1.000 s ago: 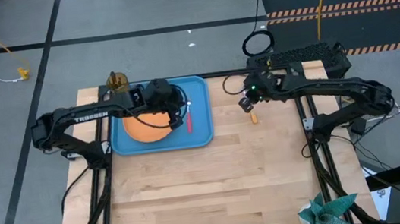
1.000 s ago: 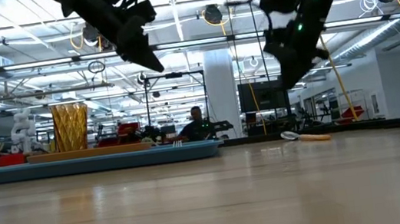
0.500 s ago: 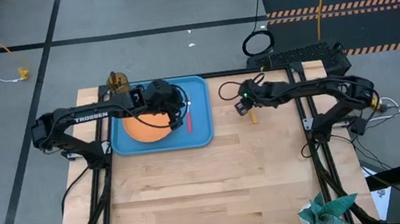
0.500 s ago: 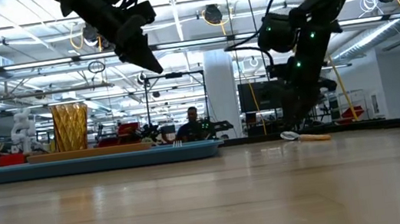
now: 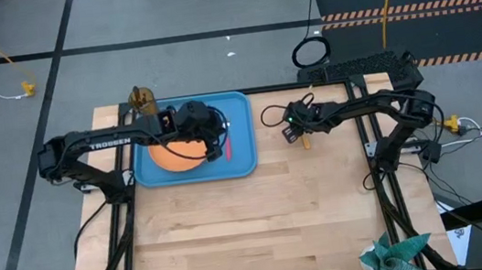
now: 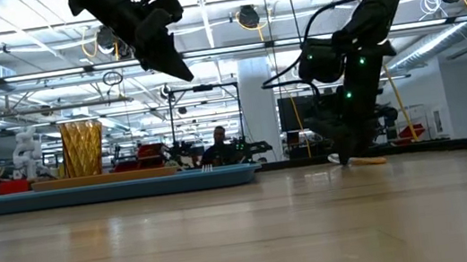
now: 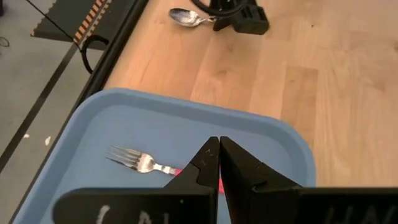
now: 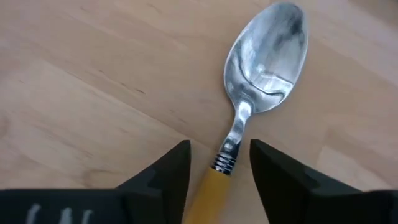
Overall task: Pick and place plate/cup/fork/spoon on tray
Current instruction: Put the yellow spoon on the blue tray
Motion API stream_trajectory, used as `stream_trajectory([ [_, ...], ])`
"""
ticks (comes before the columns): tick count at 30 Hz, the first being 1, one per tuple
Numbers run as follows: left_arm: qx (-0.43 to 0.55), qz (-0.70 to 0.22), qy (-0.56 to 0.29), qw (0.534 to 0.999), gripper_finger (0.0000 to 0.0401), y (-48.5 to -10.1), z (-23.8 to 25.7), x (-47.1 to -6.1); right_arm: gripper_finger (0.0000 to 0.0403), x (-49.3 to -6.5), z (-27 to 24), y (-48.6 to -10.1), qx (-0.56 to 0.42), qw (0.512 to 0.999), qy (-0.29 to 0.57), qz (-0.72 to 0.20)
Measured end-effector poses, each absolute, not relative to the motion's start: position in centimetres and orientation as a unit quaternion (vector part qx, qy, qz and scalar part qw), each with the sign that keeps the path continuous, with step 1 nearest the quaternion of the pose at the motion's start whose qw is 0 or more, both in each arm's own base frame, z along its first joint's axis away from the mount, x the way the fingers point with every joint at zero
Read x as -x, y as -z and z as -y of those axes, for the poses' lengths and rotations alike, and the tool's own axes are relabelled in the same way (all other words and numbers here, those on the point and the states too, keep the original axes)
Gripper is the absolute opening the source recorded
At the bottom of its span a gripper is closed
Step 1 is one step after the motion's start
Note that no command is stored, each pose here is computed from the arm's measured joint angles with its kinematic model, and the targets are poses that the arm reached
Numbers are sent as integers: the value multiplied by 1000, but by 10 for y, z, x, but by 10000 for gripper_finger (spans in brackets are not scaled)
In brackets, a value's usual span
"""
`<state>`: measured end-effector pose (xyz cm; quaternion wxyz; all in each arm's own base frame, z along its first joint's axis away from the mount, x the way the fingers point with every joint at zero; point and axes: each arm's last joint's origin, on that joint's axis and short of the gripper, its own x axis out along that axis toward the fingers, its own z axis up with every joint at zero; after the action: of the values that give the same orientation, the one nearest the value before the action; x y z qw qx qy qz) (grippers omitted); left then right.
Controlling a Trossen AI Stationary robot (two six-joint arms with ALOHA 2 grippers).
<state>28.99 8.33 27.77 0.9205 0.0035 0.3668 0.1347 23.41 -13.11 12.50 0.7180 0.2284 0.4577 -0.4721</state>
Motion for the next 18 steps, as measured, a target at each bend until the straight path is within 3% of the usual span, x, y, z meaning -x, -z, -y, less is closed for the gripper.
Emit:
stream_trajectory([
  [11,-5,-367,-111,923,17,-277,-67,-294,11,-244,124,-127,-220,743,459,-434],
  [18,-7,-382,-106,918,17,-275,-64,-293,3,-269,115,-138,-238,811,407,-346],
])
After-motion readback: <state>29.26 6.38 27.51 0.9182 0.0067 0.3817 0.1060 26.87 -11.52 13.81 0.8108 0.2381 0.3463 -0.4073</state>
